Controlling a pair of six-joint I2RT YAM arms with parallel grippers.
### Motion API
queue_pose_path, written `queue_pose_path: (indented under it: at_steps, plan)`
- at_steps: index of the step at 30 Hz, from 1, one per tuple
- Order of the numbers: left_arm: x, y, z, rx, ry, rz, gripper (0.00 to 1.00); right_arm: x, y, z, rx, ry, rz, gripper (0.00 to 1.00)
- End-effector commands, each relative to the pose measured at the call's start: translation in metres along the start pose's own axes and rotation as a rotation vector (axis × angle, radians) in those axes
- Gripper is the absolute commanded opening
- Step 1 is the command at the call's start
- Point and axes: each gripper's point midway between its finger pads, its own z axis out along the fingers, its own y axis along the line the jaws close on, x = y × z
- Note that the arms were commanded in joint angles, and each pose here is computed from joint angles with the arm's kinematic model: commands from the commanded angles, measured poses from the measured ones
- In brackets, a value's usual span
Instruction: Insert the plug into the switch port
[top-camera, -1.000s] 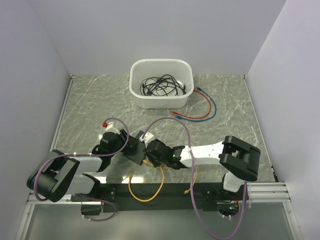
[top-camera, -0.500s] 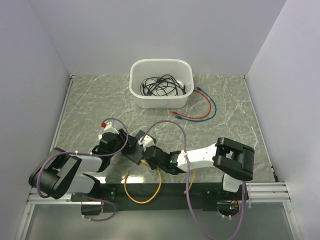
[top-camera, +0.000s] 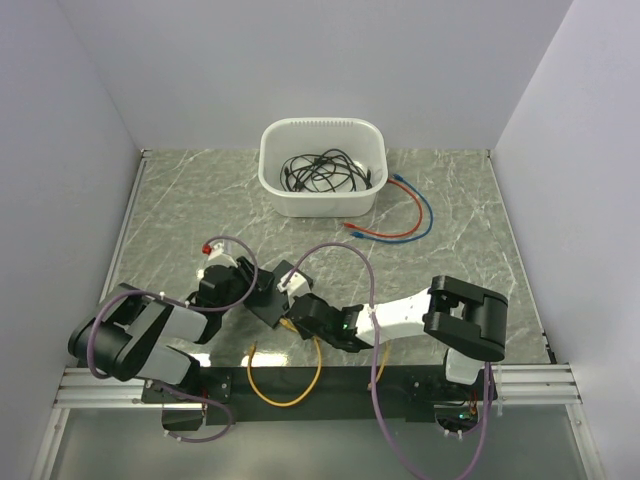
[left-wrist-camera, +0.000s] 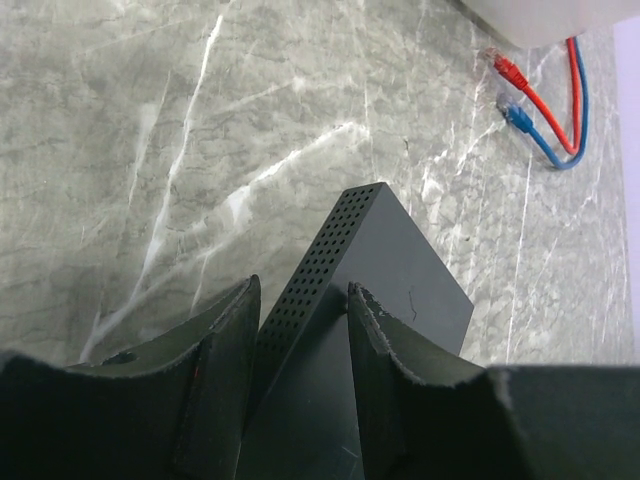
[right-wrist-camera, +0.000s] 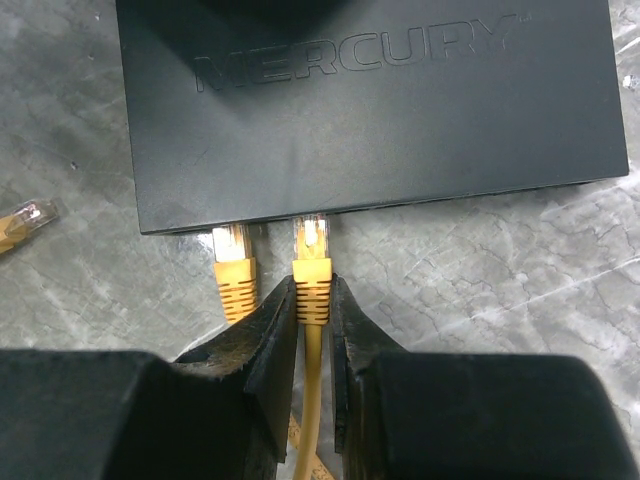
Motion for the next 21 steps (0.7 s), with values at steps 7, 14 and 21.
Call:
queue_pose_path:
  at_steps: [7, 14, 21]
  plan:
    - [0.058, 0.006, -0.023, 0.018, 0.214, -0.044, 0.45, -0.038, 0.021, 0.018, -0.036, -0.136, 0.074, 0.00]
    - [0.070, -0.001, -0.031, 0.021, 0.236, -0.041, 0.45, -0.040, 0.026, 0.024, -0.054, -0.149, 0.085, 0.00]
    - [0.101, -0.014, -0.040, 0.040, 0.296, -0.025, 0.44, -0.049, 0.036, 0.025, -0.101, -0.176, 0.070, 0.00]
